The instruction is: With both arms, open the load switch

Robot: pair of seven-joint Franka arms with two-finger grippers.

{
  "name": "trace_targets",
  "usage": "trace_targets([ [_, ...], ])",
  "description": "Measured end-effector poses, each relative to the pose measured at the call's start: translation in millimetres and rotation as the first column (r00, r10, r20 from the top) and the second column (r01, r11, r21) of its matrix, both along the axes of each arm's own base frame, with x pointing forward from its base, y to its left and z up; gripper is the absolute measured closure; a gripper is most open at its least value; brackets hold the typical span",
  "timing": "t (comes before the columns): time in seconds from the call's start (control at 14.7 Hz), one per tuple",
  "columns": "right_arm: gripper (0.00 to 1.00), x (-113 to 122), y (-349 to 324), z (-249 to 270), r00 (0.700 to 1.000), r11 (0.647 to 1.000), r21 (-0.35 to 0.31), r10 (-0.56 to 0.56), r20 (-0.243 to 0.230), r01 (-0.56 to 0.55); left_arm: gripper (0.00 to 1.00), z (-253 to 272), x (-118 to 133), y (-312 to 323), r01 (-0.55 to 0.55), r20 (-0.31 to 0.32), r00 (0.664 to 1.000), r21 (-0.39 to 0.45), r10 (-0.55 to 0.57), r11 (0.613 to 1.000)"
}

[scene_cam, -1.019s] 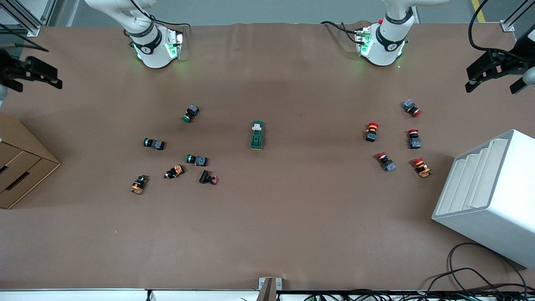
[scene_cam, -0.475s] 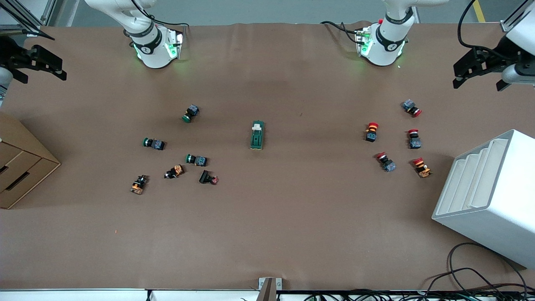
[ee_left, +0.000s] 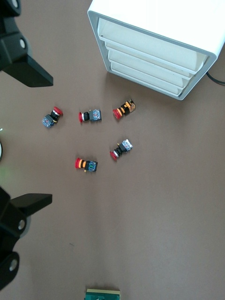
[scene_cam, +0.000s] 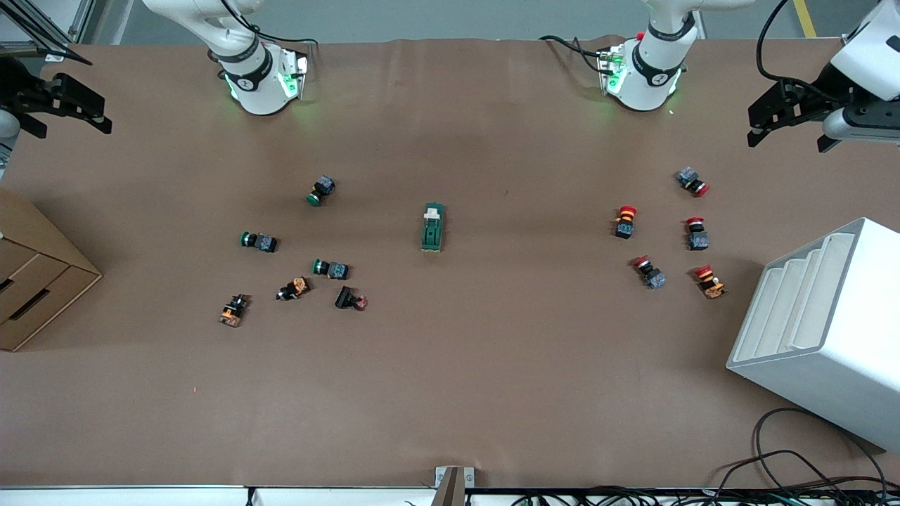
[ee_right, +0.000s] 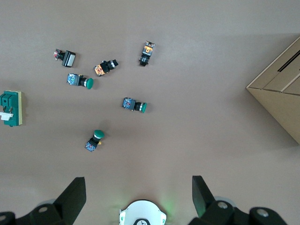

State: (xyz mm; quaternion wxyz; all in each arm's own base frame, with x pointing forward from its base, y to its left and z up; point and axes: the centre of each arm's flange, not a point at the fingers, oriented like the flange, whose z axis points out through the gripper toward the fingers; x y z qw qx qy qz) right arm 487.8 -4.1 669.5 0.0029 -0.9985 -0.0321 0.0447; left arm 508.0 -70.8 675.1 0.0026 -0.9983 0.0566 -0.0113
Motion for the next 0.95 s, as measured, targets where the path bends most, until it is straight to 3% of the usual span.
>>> trace_targets([
  [0.95, 0.00, 0.8, 2.7, 0.7, 0.999, 0.999, 0.020, -0.037, 0.007, 0.036, 0.00, -3.9, 5.3, 2.7, -0.011, 0.011, 1.000, -0.002, 0.011, 1.000],
])
